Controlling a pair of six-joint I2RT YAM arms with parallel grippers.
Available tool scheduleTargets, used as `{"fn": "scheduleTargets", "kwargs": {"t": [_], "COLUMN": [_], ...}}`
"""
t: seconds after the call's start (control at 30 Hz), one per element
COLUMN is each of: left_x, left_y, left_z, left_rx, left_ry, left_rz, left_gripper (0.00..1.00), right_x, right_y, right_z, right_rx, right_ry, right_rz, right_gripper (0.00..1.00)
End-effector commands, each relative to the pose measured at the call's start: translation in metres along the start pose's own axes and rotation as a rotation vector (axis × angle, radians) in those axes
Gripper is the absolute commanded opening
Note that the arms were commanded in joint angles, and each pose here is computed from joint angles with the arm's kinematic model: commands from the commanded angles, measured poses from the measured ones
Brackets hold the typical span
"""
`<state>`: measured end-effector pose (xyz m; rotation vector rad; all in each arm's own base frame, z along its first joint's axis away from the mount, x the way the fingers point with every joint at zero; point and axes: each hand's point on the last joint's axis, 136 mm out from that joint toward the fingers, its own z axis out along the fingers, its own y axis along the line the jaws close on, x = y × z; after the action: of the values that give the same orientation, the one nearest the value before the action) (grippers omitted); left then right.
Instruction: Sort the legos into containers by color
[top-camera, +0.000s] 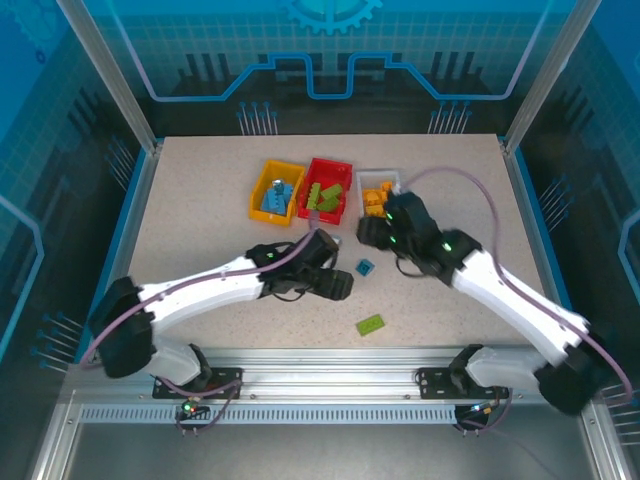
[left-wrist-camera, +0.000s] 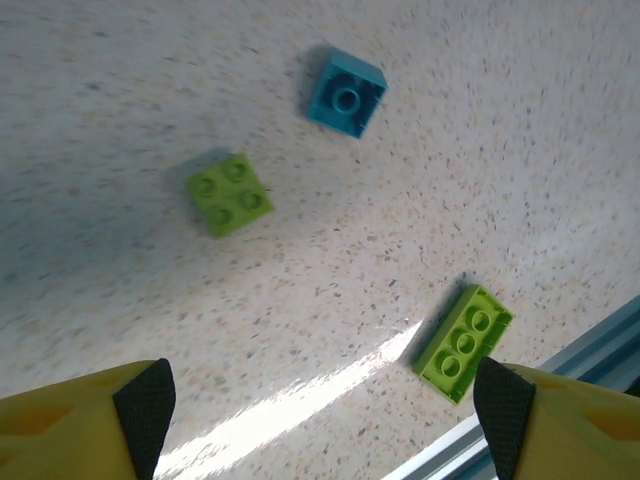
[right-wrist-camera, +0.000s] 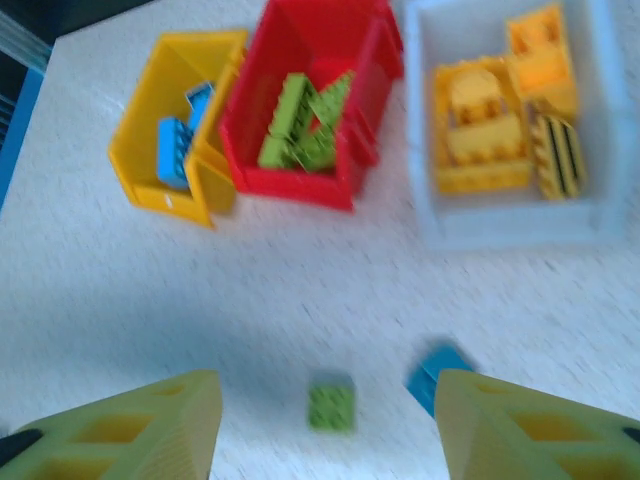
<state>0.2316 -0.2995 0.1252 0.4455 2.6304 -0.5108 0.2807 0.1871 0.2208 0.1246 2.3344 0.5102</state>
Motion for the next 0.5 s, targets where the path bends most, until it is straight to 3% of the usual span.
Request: {"fn": "scheduleTargets", "kwargs": {"t": [0.0,0.13,0.23,0.47], "left_x": [-0.015,-0.028,-0.037,-0.047], "left_y": [-0.023,-0.026,-0.024,-0.017], "left_z": [0.018,0.050,0.071,0.113], "left_rx": [0.031,-0.026,-0.086,-0.168], "left_ry": [-0.006,0.020,0.038,0.103], "left_rz": [0.135,0.207,0.262,0.357], "left_gripper": [0.84,0.85,0.86,0.86], "right_x": [0.040,0.076,0.088,0.097], "right_y": [-0.014,-0.025,-0.043,-0.054], "right_z": [-0.035,-0.075,-0.095,-0.108], "right_rx": [-0.092,-0.227,-0.234,-0.256], "right_ry": [0.032,0.066,0.057,0.045], "right_rz": [0.014,0.052,0.088,0.124], "right_gripper": [0.66,0.74,0.76,0.77]}}
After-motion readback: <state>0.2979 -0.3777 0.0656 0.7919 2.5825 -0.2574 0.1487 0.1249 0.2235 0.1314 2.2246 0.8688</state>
